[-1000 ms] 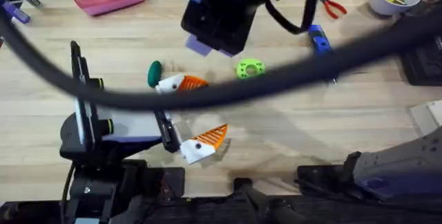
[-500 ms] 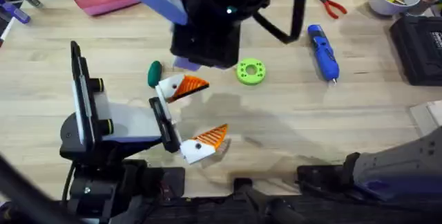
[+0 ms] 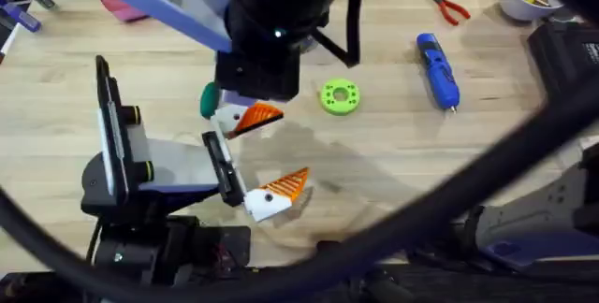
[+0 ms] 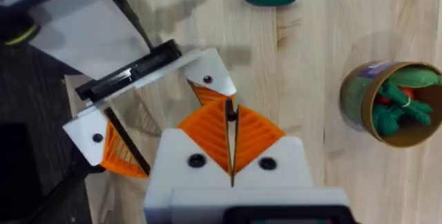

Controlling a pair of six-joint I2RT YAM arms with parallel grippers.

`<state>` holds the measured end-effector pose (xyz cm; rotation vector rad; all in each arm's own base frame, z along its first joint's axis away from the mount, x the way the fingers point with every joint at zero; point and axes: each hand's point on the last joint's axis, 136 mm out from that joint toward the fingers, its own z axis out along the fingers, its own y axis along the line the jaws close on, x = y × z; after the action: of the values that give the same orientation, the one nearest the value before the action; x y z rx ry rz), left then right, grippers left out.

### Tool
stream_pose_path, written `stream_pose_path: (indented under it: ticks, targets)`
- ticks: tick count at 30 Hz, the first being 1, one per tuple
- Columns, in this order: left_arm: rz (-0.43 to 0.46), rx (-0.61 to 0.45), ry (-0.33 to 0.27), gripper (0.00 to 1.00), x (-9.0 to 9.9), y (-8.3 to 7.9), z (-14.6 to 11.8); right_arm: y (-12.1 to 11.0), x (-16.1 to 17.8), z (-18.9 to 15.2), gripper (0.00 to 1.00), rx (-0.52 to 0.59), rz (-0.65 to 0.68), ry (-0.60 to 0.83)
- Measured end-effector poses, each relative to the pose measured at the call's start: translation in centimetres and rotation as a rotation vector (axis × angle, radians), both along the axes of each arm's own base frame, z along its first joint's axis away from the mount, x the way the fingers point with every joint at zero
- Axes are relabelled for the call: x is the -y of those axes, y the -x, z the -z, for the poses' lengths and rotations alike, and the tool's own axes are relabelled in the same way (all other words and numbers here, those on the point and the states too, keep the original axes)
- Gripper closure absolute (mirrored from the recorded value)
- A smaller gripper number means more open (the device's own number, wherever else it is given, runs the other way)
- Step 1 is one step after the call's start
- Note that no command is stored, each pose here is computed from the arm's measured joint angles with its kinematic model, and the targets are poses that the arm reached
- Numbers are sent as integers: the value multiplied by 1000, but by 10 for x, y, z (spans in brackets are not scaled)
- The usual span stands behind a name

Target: Pick up the gripper from the table and insert it into the empty holder that is missing its gripper. Then pick up a screw, insert it into the mounting hole, and use the screwdriver to tighten it. Finally, clean up the table by picking up the vegetable and placing it into the bucket.

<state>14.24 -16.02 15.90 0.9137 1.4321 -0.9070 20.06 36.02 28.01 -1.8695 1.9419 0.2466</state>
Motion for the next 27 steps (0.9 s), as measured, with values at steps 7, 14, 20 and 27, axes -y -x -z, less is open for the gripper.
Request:
stream_pose_path:
  ticks: [7,14,20,27]
  targets:
    - [0,0,0,15,0,0,0,3,-5,8,998,-14,-13,16]
    - [0,0,0,14,0,0,0,7,-8,10,998,-20,-26,20]
    - [0,0,0,14,0,0,0,7,-8,10,998,-20,-26,20]
    - [0,0,0,14,0,0,0,7,-8,10,998,-20,-26,20]
